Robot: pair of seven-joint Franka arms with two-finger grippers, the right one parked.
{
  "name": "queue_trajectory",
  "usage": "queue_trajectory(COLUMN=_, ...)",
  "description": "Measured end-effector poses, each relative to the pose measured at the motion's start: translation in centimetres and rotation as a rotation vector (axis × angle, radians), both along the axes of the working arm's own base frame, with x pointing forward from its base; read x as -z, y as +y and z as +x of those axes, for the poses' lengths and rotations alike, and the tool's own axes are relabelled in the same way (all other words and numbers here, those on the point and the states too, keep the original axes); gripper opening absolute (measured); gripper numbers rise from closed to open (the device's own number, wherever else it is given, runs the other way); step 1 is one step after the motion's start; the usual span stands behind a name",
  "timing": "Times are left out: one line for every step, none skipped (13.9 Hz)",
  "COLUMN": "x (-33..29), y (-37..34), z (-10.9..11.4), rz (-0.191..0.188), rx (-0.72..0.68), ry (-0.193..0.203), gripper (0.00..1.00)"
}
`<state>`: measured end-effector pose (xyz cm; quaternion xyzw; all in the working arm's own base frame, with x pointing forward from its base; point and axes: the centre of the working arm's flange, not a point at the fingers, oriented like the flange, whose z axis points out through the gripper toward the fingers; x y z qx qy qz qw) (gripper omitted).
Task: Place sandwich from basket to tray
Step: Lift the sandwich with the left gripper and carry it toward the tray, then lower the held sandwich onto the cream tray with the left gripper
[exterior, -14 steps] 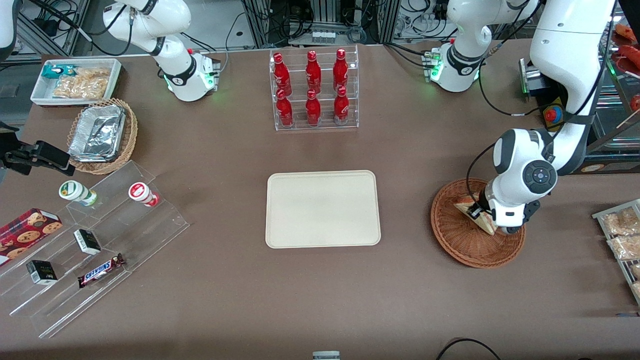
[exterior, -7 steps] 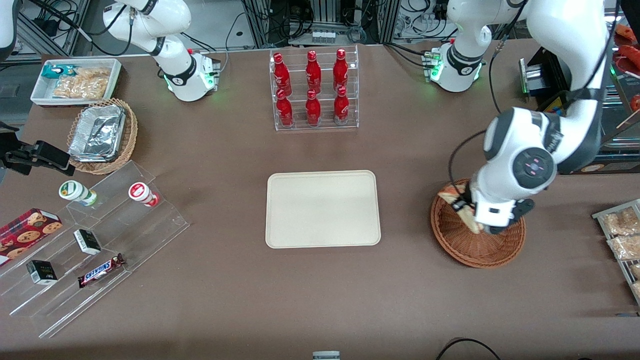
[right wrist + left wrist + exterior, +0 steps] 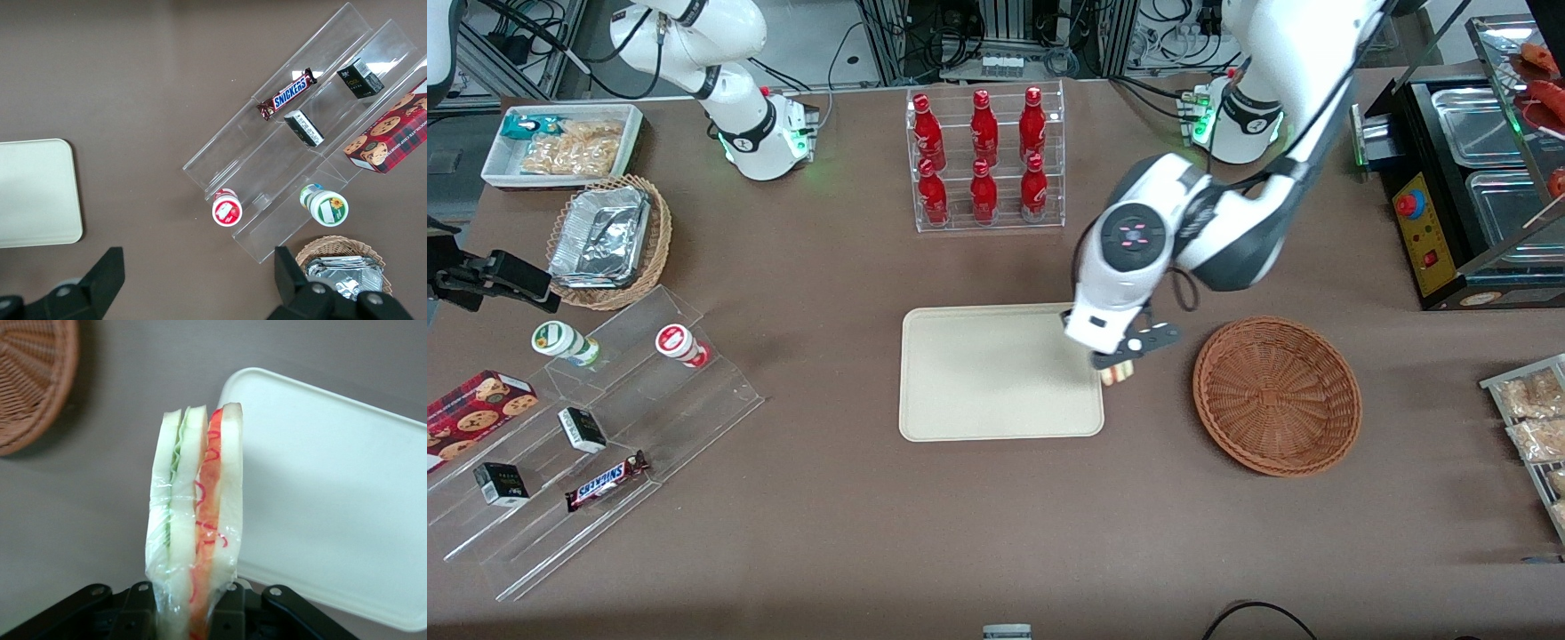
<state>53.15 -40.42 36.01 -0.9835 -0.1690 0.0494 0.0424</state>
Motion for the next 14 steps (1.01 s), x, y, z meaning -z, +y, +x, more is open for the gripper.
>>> queue_trajectory(x=1.1, y=-2.0, z=-0.1, rz=0.017, rx=-0.023, ry=-0.017, gripper=0.19)
queue_trajectory(x=2.5, y=-3.9, z=-0.2, rz=0.036, rx=-0.051, ry=-0.037, gripper=0.19)
queue_trajectory(x=4.1, y=-5.3, z=0.0, rz=0.060, rx=-0.071, ry=-0.060, gripper=0.19)
queue_trajectory(x=5.8, y=-6.3, z=0.2, rz=0.081, rx=-0.080, ry=-0.078, gripper=0.19)
queue_trajectory(x=7.3, y=-6.9, z=0.4, rz=0.093, rx=-0.078, ry=-0.083, gripper=0.19)
queue_trajectory(x=8.4, y=-7.2, z=0.7, rz=0.092, rx=-0.068, ry=-0.087, gripper=0.18)
queue_trajectory(x=9.2, y=-7.4, z=1.0, rz=0.084, rx=-0.041, ry=-0.098, gripper=0.18)
queue_trajectory(x=9.8, y=-7.8, z=1.1, rz=0.066, rx=0.005, ry=-0.109, gripper=0.18)
queue_trajectory(x=10.1, y=-8.4, z=0.9, rz=0.050, rx=0.051, ry=-0.116, gripper=0.18)
queue_trajectory(x=10.2, y=-8.9, z=0.5, rz=0.041, rx=0.089, ry=-0.117, gripper=0.18)
queue_trajectory(x=10.1, y=-9.4, z=0.1, rz=0.032, rx=0.121, ry=-0.116, gripper=0.19)
queue_trajectory(x=9.9, y=-10.1, z=-0.4, rz=0.018, rx=0.146, ry=-0.115, gripper=0.19)
queue_trajectory(x=9.6, y=-10.8, z=-0.9, rz=-0.001, rx=0.164, ry=-0.117, gripper=0.19)
queue_trajectory(x=9.5, y=-11.6, z=-1.5, rz=-0.022, rx=0.180, ry=-0.121, gripper=0.21)
